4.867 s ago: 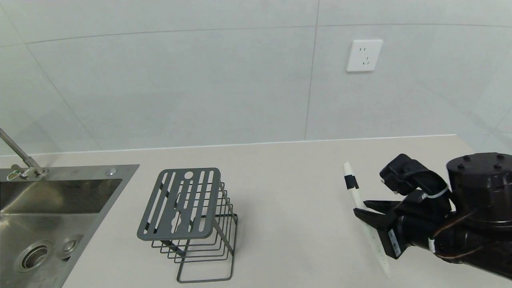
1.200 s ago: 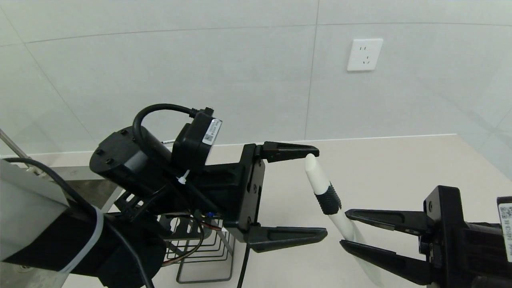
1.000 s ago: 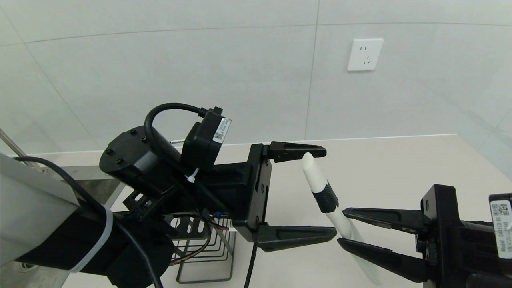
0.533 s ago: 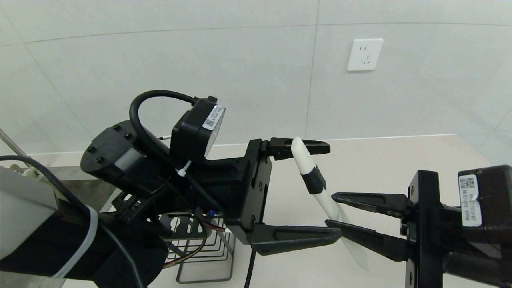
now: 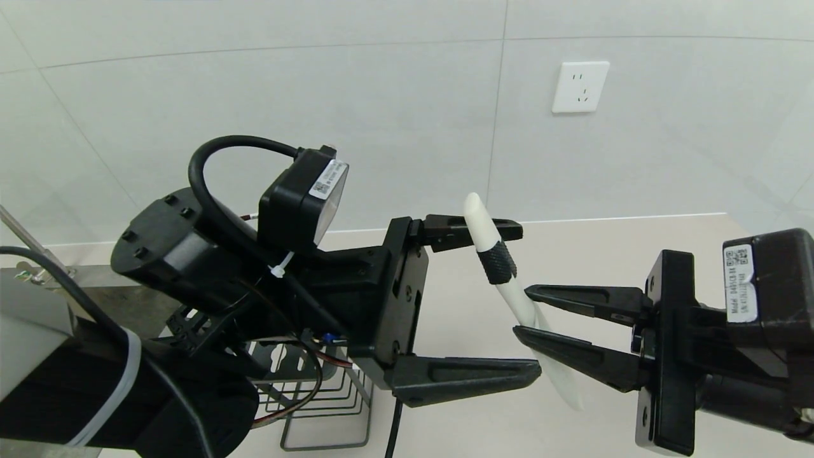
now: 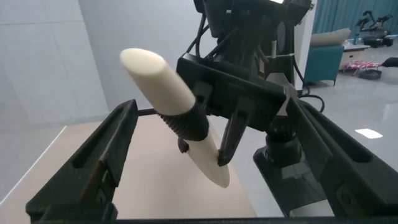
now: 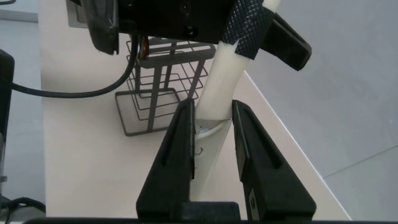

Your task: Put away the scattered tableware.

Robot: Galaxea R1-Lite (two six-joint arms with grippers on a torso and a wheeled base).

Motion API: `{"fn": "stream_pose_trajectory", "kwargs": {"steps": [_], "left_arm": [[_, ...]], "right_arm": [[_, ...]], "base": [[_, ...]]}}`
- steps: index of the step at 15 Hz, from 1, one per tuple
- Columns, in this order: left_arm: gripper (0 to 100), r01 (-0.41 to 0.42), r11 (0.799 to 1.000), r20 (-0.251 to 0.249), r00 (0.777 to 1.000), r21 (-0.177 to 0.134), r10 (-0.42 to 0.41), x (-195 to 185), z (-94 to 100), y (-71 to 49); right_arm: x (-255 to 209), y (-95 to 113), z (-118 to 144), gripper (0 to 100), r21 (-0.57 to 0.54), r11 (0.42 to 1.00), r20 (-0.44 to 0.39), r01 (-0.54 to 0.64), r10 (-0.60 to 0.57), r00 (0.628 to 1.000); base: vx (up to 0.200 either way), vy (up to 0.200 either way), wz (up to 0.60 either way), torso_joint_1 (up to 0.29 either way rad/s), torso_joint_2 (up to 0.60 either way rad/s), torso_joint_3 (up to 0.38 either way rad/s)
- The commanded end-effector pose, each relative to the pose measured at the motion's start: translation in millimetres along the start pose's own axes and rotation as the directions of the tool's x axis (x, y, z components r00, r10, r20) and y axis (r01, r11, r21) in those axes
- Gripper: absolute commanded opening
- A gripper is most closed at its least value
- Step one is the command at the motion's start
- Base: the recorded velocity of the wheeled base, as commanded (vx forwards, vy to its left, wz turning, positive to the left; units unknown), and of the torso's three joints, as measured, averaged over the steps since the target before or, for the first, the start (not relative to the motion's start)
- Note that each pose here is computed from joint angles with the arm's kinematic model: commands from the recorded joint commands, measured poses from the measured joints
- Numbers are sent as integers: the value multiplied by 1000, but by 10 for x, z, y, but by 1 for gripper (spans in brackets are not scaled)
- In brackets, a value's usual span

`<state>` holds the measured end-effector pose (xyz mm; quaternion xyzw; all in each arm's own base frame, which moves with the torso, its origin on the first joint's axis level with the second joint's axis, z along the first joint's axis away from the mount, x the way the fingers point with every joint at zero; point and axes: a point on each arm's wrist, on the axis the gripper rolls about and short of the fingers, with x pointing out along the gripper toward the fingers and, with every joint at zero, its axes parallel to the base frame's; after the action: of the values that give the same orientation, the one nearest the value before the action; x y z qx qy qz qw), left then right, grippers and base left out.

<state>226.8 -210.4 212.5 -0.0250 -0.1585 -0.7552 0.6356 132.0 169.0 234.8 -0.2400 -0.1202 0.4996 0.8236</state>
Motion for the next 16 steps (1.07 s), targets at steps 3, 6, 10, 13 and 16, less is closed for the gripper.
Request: {"fn": "stream_pose_trajectory", "kwargs": {"steps": [3,6,10,13,16], "left_arm": [[100,-4,1000,4,1000,2,4,1,14,-1],[100,-4,1000,1,1000,-4,4,1,-5,2],[0,-6,1000,2,1000,-14,6,0,0,1],[0,-26,1000,8,1000,-11,26,-1,12,2],[0,-39,999,12,999,-9,40,-1,24,1]], "right_arm": [[-1,-4,1,0,-1,1000,1,1,-1,1000],[7,0,0,0,-1,1000,2,-2,2,1000],[11,2,1,0,-1,1000,5,-4,4,1000],[27,6,-6,0,0,1000,1,-5,5,1000],[46,23,-41,0,4,1000,-16,-15,15,1000]], "base": [[0,0,0,0,0,0],[0,0,0,0,0,0],[0,0,0,0,0,0],[0,0,0,0,0,0],[0,0,0,0,0,0]]}}
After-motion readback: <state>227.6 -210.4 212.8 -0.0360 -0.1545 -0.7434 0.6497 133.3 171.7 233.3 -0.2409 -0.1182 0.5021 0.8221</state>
